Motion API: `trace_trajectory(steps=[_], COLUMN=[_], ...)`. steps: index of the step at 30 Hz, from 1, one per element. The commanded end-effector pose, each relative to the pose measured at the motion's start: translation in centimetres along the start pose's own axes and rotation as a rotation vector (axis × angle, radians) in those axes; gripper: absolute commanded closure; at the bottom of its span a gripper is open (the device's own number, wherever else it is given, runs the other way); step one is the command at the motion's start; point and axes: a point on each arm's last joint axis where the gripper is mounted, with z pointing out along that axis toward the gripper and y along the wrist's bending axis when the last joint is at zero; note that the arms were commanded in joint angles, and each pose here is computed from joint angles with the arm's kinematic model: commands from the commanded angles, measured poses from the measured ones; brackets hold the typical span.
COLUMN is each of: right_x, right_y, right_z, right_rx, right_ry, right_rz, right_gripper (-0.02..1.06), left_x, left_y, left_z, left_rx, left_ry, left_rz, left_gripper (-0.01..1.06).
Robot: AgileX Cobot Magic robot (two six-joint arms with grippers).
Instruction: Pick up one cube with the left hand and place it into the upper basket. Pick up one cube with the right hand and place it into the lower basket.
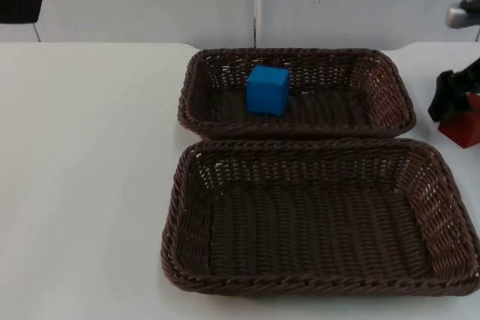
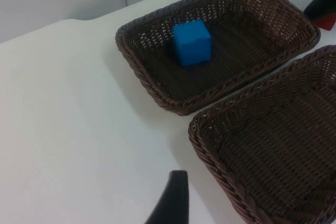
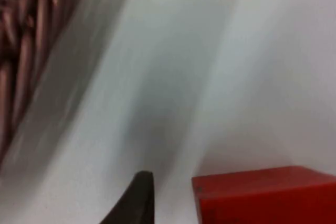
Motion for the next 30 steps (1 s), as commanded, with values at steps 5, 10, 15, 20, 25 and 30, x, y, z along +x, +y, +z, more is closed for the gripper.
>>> trace_trajectory(steps=[5,10,15,20,25,30], right_x=[0.4,0.4,0.1,-0.7,-2.1,-3.2], right_y=[-0.2,-0.1,-0.1,0.0,0.2,0.5], right_z=[0.9,0.9,0.1,-1.7,-5.4,-9.6], right_rx=[-0.007,-0.007,-0.008,-0.006,-0.001,0.006], right_ry=[0.014,0.015,0.008,-0.017,-0.066,-0.12], right_rz=[0.009,0.009,0.01,0.004,-0.007,-0.022], right_gripper=[0.01,0.17,0.58,1.03,1.05,1.05], left_x=[0.0,0.0,0.0,0.0,0.0,0.0], left_y=[0.0,0.0,0.0,0.0,0.0,0.0], left_z=[0.0,0.0,0.0,0.0,0.0,0.0], left_rx=[-0.005,-0.006,-0.006,-0.006,-0.004,-0.005], left_ry=[-0.011,-0.011,-0.011,-0.011,-0.009,-0.009], left_rz=[0.004,0.006,0.006,0.006,0.005,0.006], left_gripper=[0.25,0.25,0.25,0.25,0.25,0.25])
